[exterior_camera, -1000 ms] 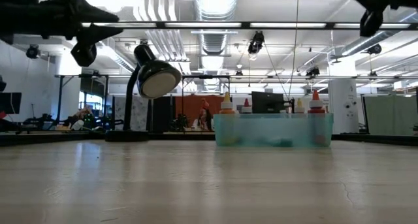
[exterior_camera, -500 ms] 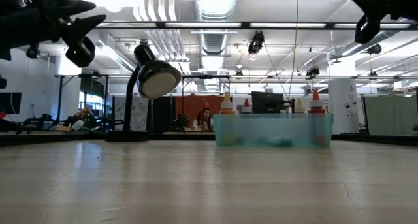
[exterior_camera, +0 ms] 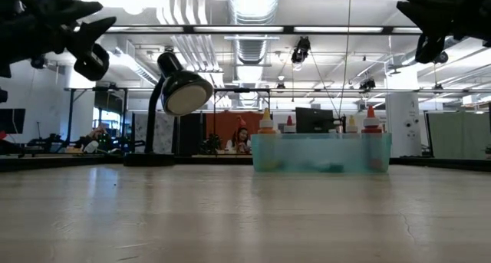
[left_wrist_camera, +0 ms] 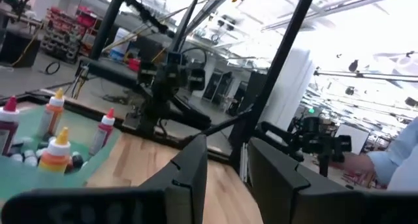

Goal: Pick & Place food coloring
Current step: Return to Home Position

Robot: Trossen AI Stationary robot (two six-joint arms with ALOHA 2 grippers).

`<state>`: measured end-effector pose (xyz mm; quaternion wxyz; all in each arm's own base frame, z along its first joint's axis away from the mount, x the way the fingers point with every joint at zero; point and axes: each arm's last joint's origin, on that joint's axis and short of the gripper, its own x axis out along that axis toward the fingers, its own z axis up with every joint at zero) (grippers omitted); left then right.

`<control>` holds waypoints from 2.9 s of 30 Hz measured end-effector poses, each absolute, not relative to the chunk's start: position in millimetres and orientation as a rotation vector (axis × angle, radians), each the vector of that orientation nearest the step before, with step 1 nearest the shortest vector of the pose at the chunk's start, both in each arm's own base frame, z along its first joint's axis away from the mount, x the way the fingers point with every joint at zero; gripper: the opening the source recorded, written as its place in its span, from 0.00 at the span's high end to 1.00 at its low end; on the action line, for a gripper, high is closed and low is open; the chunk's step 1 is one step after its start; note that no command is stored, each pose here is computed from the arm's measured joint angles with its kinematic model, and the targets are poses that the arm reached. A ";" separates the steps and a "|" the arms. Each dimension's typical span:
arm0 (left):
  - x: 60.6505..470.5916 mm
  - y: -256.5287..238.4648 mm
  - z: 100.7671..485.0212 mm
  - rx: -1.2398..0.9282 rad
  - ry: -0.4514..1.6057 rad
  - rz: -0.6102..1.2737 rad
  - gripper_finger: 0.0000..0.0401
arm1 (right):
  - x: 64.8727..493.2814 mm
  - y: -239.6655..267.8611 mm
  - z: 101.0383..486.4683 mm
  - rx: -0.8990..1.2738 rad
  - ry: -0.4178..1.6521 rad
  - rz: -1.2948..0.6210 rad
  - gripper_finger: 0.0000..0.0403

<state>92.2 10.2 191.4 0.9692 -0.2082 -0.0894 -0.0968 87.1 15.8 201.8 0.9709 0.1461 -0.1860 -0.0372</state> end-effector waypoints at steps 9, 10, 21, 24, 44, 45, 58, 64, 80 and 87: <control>95.2 10.4 187.6 -0.437 -0.137 -0.190 0.79 | 87.5 16.0 200.8 0.291 -0.364 -0.076 0.83; 95.2 9.9 187.5 -0.438 -0.134 -0.195 0.79 | 87.6 16.0 200.6 0.290 -0.361 -0.076 0.83; 94.7 -4.7 179.0 -0.460 -0.058 -0.335 0.79 | 89.3 16.6 199.1 0.283 -0.342 -0.078 0.83; 94.5 -9.2 178.2 -0.463 -0.040 -0.380 0.79 | 88.6 16.3 197.9 0.279 -0.331 -0.079 0.83; 94.5 -10.5 177.4 -0.464 -0.034 -0.392 0.79 | 94.1 13.3 172.8 0.180 -0.080 -0.148 0.83; 94.5 -10.5 177.4 -0.464 -0.034 -0.392 0.79 | 94.3 12.3 172.8 0.180 -0.081 -0.159 0.83; 94.6 -10.4 176.7 -0.465 -0.029 -0.390 0.79 | 94.8 -7.1 172.8 0.172 -0.100 -0.364 0.83; 94.7 -10.4 176.6 -0.465 -0.029 -0.390 0.79 | 94.8 -7.1 172.8 0.172 -0.100 -0.363 0.83; 94.8 -9.9 176.5 -0.464 -0.030 -0.384 0.79 | 94.8 -7.1 172.8 0.171 -0.100 -0.363 0.83; 95.0 -7.9 176.3 -0.464 -0.033 -0.364 0.79 | 94.8 -7.1 172.8 0.172 -0.101 -0.363 0.83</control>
